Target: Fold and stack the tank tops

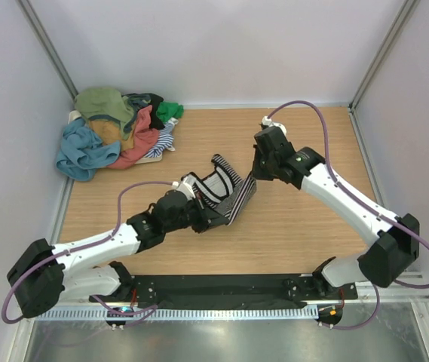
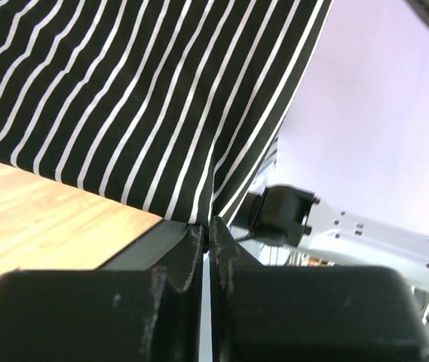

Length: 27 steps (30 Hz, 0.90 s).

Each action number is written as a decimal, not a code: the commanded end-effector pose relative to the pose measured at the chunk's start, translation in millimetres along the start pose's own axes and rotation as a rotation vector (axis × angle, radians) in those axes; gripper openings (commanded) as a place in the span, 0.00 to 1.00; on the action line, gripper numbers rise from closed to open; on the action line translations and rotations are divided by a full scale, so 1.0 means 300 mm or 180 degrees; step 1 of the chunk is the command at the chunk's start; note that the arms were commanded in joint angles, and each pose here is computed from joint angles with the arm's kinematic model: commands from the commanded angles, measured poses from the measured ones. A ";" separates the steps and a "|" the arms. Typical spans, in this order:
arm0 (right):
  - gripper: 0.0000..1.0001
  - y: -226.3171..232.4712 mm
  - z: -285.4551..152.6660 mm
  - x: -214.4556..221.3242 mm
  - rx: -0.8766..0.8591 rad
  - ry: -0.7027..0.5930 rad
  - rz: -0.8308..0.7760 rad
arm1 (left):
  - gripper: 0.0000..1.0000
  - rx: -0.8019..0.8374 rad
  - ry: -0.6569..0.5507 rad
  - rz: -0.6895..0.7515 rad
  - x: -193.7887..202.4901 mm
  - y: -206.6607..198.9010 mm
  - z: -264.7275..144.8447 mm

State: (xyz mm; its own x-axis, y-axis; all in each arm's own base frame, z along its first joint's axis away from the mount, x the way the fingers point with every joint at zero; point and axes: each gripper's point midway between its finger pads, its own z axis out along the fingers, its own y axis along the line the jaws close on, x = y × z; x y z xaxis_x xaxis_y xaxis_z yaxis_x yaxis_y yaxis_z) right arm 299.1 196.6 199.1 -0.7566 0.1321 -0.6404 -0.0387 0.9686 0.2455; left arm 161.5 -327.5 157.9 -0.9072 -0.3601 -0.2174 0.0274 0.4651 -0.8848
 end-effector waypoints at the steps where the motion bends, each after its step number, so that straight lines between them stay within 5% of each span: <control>1: 0.02 0.053 0.039 -0.155 -0.0134 -0.0355 0.0085 | 0.02 0.0167 0.0141 -0.0098 -0.022 -0.006 -0.032; 13: 0.01 0.031 0.024 -0.133 -0.0222 -0.0305 0.0192 | 0.02 -0.0047 0.0219 0.0034 -0.102 0.054 -0.041; 19: 0.01 -0.078 -0.049 0.020 -0.0134 -0.0178 0.0215 | 0.01 -0.0118 0.0453 0.0046 0.009 0.085 -0.019; 27: 0.02 -0.210 -0.136 0.131 0.0089 -0.0247 0.0314 | 0.01 0.0137 0.0709 0.0200 0.287 -0.061 0.031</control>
State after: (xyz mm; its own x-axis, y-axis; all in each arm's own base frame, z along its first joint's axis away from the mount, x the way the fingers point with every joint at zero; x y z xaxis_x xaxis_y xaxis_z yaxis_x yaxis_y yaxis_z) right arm 240.4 153.1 168.5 -0.7852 0.1761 -0.5937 -0.0082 0.9557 0.2944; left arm 108.6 -351.7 140.3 -0.9681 -0.1665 -0.1870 0.0864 0.4792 -0.8735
